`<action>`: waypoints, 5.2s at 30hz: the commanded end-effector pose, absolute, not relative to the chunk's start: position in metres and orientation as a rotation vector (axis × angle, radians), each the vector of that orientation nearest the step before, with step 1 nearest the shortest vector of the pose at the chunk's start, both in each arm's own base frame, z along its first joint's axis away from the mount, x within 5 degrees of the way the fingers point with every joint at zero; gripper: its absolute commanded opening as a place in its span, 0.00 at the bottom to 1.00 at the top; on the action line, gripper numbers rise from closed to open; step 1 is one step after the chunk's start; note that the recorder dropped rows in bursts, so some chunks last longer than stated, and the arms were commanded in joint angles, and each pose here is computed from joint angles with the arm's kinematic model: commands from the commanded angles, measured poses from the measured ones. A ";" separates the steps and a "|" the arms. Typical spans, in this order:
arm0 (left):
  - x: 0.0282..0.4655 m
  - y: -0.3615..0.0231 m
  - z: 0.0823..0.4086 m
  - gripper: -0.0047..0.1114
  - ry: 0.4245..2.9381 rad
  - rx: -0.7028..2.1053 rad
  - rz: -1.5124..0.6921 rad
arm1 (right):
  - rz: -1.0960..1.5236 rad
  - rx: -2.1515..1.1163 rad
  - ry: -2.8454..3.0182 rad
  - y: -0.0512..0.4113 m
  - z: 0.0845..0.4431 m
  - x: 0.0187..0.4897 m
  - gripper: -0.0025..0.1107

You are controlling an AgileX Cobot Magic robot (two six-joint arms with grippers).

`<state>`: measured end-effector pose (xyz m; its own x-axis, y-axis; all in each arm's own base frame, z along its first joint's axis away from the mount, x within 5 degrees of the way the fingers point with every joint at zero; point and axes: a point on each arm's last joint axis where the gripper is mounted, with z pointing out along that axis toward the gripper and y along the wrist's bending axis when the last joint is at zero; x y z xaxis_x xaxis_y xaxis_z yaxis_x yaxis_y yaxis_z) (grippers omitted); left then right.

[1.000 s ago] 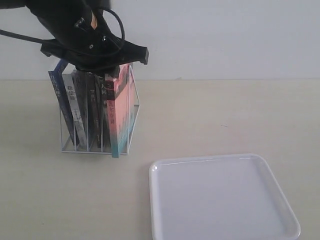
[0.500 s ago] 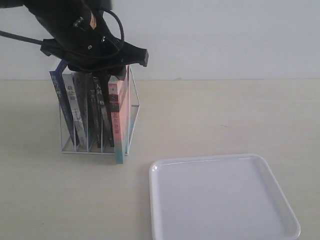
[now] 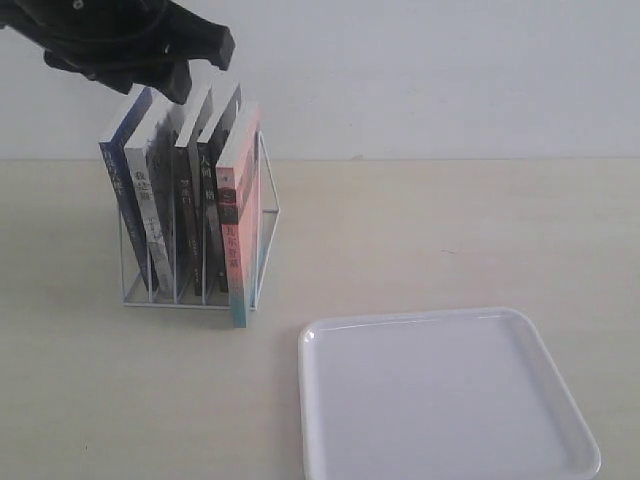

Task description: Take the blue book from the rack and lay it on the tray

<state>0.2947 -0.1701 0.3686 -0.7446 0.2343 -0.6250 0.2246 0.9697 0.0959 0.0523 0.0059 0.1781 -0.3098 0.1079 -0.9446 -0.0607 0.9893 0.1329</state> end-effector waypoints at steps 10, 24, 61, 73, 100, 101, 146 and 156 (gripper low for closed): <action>0.340 -0.149 0.353 0.46 2.453 0.253 0.152 | 0.159 0.023 1.866 0.006 0.179 0.052 0.02; 0.386 -0.151 0.334 0.46 2.523 0.251 0.186 | 0.159 0.023 1.866 0.006 0.179 0.052 0.02; 0.413 -0.150 0.294 0.23 2.588 0.228 0.060 | 0.159 0.023 1.866 0.006 0.179 0.052 0.02; 0.408 -0.147 0.317 0.08 2.575 0.203 0.057 | 0.159 0.023 1.866 0.006 0.179 0.052 0.02; 0.376 -0.136 0.410 0.08 2.426 0.160 -0.011 | 0.159 0.023 1.866 0.006 0.179 0.052 0.02; 0.378 -0.137 0.406 0.08 2.436 0.161 -0.007 | 0.159 0.023 1.866 0.006 0.179 0.052 0.02; 0.392 -0.140 0.360 0.47 2.437 0.216 0.049 | 0.159 0.023 1.866 0.006 0.179 0.052 0.02; 0.394 -0.124 0.352 0.47 2.516 0.161 0.150 | 0.159 0.023 1.866 0.006 0.179 0.052 0.02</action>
